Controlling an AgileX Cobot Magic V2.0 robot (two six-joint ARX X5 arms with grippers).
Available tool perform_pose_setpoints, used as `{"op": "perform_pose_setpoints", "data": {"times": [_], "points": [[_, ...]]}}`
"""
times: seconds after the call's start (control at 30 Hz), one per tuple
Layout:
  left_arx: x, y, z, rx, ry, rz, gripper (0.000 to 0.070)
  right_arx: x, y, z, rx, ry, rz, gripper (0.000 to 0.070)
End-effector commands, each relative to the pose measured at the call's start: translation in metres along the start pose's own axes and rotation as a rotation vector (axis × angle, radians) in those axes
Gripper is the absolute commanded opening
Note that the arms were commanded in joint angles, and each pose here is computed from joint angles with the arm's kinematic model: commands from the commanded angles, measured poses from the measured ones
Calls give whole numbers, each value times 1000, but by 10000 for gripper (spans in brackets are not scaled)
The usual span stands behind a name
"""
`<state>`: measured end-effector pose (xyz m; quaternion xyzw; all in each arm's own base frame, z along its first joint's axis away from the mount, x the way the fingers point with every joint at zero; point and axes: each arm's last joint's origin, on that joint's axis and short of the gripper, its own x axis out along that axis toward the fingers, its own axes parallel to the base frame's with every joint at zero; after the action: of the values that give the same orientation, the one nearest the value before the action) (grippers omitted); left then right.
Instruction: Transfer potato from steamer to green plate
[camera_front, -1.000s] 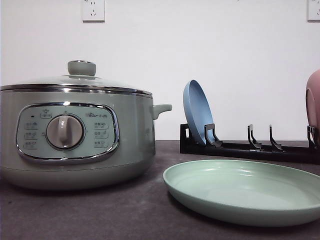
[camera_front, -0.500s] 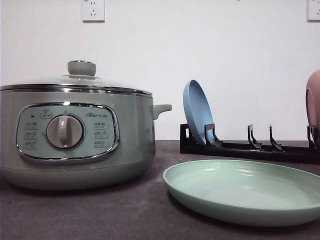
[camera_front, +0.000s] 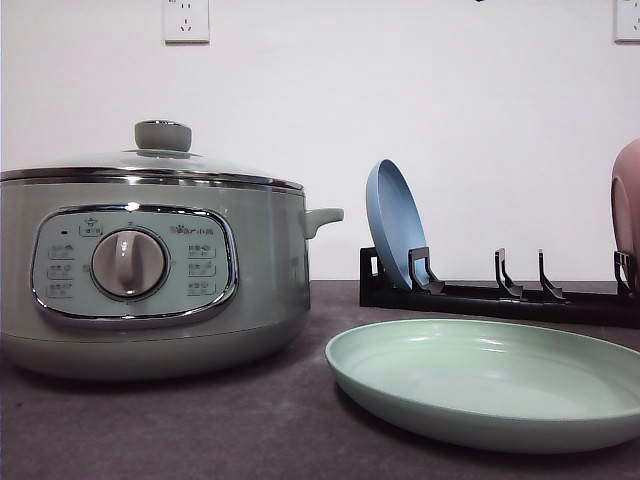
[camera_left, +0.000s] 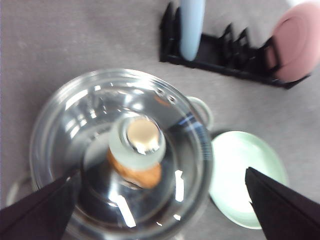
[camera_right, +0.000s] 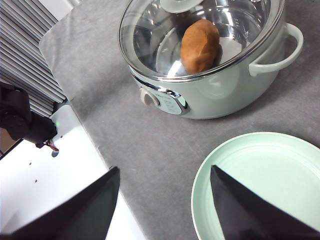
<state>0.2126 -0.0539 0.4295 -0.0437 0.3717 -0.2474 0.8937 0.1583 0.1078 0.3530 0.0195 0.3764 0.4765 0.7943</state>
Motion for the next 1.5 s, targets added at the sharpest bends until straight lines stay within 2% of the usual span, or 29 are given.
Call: {"op": "perform_pose_setpoints", "data": {"times": [0.0,0.13,0.23,0.5,0.7,0.93,1.03,1.27,1.47], "points": [[8,-2,13,38,10,17,671,-1,2,4,-22,-8,7,357],[33,-8,28,70,78,25,671,-1,2,4,-22,-8,7,357],[54,-11,33,99,136,63,671,-1,2,4,-22,-8,7,357],[112,-13,30,153,300,142,671,-1,2,4,-22,-8,7,357],[138,-13,26,159,364,144,670,-1,2,4,-22,-8,7,357],[153,-13,24,167,398,155,661,-1,2,4,-22,-8,4,357],[154,-13,24,168,394,155,620,-1,2,4,-23,-8,3,357],[155,-12,24,166,400,156,588,-1,2,4,-25,-8,0,357],[162,-11,22,163,425,157,587,-1,2,4,-25,-8,0,357]]}}
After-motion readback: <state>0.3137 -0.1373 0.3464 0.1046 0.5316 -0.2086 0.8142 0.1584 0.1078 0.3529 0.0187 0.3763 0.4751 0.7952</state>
